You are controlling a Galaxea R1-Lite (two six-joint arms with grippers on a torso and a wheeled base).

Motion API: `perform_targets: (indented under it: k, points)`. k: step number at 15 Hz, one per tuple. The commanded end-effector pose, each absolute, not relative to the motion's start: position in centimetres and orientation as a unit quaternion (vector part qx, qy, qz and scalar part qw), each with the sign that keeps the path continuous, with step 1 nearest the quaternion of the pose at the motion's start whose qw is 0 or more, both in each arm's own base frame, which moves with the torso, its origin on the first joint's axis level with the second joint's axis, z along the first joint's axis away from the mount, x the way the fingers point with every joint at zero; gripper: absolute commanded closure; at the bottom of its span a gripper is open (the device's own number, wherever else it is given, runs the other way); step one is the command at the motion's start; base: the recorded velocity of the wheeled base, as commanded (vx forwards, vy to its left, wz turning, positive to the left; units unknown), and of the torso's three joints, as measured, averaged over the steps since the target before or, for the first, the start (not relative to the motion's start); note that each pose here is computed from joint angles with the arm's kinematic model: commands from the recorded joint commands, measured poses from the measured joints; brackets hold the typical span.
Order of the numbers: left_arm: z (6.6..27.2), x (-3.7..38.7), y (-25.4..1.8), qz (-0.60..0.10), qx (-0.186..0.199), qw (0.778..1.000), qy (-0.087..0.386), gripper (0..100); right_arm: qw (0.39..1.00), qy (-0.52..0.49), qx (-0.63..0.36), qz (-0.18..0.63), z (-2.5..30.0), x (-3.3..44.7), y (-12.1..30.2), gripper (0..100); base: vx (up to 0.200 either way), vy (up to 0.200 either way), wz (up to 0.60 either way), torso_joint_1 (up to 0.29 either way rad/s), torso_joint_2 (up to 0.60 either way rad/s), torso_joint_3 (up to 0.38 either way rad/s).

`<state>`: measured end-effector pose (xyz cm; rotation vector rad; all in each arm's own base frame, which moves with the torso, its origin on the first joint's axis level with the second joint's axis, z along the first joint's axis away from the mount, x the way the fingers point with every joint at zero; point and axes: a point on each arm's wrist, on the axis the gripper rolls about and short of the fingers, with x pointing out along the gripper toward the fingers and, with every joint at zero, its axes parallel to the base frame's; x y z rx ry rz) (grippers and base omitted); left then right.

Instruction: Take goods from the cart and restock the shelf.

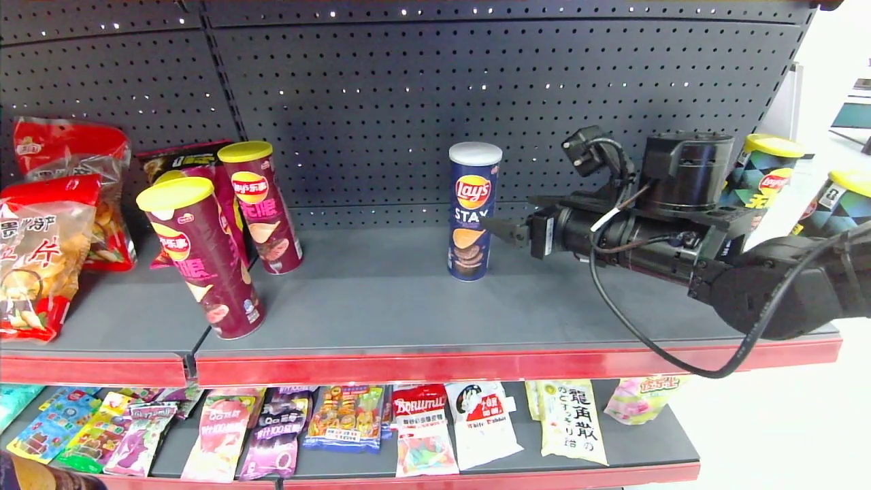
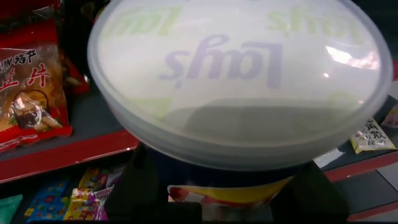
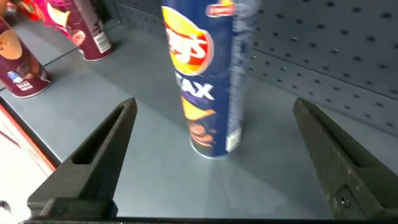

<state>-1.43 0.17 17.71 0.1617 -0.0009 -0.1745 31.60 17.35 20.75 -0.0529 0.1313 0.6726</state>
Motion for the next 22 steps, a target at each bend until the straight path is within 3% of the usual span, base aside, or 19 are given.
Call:
perform_targets:
  k: [1,10,22]
  points:
    - [17.7,-1.4,0.2,-0.087,0.081,0.993,0.001,100,0.941,0.061,-0.026,0.333,20.6,32.4,18.0,0,0.0,0.0,0.0,0.0,0.0,0.0]
    - [17.6,-1.4,0.2,-0.085,0.082,0.993,0.003,100,0.935,0.049,-0.025,0.349,20.4,33.8,20.5,0,0.0,0.0,0.0,0.0,0.0,0.0]
    - [17.5,-1.3,0.2,-0.085,0.082,0.993,0.006,100,0.941,0.042,-0.024,0.334,19.9,36.4,20.4,0,0.0,0.0,0.0,0.0,0.0,0.0]
